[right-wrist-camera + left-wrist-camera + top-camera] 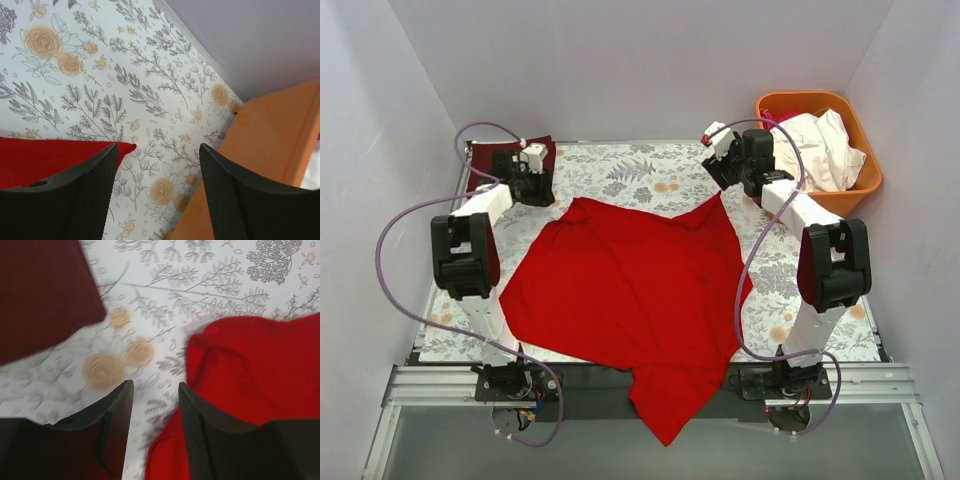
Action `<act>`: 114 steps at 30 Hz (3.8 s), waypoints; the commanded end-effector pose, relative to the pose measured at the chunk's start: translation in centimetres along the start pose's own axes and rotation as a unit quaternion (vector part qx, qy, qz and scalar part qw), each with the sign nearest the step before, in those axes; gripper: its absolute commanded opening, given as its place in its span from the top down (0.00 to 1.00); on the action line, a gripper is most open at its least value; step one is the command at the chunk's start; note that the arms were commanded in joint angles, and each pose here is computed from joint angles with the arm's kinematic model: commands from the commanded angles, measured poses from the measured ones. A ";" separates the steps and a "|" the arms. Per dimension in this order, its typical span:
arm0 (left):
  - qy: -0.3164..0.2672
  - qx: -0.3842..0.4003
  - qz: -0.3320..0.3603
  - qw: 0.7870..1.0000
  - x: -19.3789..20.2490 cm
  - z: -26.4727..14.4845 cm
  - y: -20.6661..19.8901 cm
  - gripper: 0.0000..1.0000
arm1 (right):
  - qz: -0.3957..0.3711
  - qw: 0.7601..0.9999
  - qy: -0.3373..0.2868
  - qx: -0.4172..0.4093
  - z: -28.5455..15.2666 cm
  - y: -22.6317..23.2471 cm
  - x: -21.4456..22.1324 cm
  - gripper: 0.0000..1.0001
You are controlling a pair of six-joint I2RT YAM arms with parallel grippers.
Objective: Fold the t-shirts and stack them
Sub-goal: Flatten the tshirt out
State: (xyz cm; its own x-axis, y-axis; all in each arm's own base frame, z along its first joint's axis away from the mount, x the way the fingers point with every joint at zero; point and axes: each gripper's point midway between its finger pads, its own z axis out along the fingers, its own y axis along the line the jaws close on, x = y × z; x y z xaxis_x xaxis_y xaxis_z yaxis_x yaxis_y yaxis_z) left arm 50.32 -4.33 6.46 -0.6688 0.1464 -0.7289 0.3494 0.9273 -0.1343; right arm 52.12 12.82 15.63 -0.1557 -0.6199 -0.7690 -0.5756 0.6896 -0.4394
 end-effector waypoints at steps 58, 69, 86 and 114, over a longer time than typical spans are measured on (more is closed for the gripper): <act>0.069 0.032 0.018 0.997 -0.4 -0.6 -9.4 0.61 | 0.073 0.916 0.279 -0.278 -13.5 15.9 10.7 0.54; 0.097 0.004 0.021 0.995 1.4 2.1 -8.3 0.67 | 0.066 0.904 0.314 -0.282 -12.1 16.9 13.7 0.57; 0.127 0.006 0.022 0.992 3.2 2.5 -8.7 0.67 | 0.041 0.904 0.337 -0.260 -10.8 16.6 16.3 0.58; 0.114 -0.080 0.069 0.988 1.9 2.3 -6.1 0.74 | 0.024 0.903 0.353 -0.243 -9.8 15.8 17.7 0.58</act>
State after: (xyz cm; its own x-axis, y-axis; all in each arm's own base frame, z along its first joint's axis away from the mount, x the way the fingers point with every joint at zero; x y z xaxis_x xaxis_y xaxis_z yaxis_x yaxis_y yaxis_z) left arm 46.79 -11.77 2.30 -0.7942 0.3227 -0.5148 0.3778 0.9259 -0.0024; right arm 31.25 10.26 1.71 -0.5792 -0.7740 -0.2558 -0.8044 0.5936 0.0253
